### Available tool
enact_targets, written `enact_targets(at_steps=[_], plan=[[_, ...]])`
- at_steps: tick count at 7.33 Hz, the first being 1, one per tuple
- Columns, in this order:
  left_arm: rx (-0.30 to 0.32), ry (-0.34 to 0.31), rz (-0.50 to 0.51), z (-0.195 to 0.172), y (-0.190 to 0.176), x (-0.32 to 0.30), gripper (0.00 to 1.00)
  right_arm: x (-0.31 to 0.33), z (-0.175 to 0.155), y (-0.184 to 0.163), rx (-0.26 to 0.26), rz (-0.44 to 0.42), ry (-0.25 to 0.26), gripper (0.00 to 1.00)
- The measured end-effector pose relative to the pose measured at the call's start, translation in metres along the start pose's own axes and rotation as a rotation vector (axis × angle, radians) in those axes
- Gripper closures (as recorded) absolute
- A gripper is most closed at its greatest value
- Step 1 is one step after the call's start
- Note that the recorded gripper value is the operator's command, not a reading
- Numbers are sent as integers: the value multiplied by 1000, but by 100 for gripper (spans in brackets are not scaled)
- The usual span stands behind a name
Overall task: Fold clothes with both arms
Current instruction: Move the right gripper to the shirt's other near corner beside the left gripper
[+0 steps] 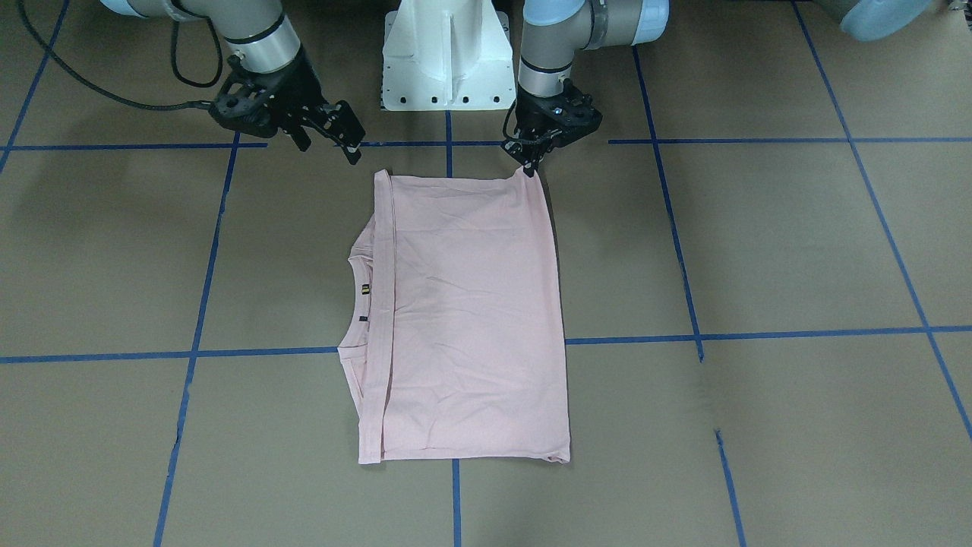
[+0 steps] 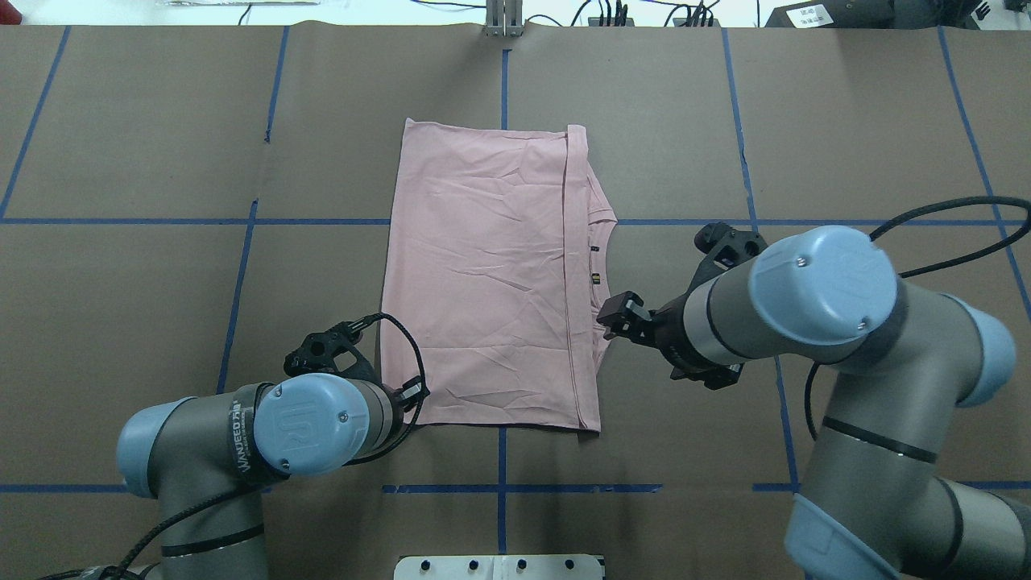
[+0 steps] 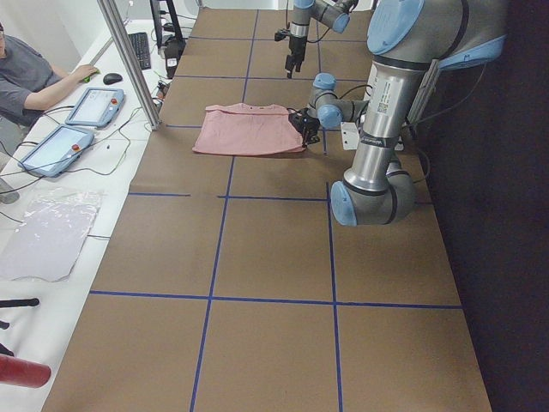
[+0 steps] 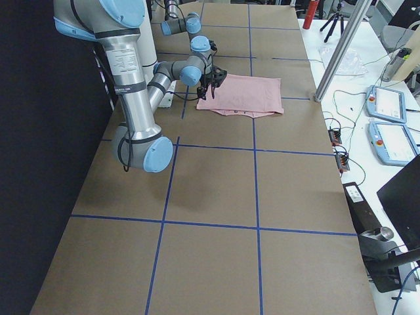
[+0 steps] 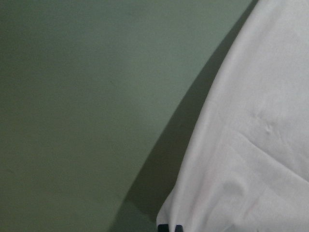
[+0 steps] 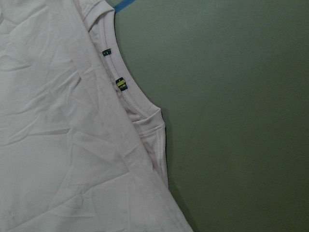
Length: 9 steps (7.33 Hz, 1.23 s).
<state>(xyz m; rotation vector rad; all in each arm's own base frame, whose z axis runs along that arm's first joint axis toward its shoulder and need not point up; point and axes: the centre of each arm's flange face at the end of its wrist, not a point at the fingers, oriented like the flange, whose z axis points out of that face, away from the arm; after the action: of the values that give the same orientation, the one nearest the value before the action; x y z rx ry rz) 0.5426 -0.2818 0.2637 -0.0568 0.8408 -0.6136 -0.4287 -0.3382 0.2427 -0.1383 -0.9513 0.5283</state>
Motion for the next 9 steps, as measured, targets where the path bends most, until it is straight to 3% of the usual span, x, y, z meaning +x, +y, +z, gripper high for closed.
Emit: enact_targets(at_steps=[5,9], plan=[[4,1,9,1,-3,0,100,-40,97,46,67,50,120,0],[5,-1,9,3,-3,0,100,-41,131,60,71,44,176,0]])
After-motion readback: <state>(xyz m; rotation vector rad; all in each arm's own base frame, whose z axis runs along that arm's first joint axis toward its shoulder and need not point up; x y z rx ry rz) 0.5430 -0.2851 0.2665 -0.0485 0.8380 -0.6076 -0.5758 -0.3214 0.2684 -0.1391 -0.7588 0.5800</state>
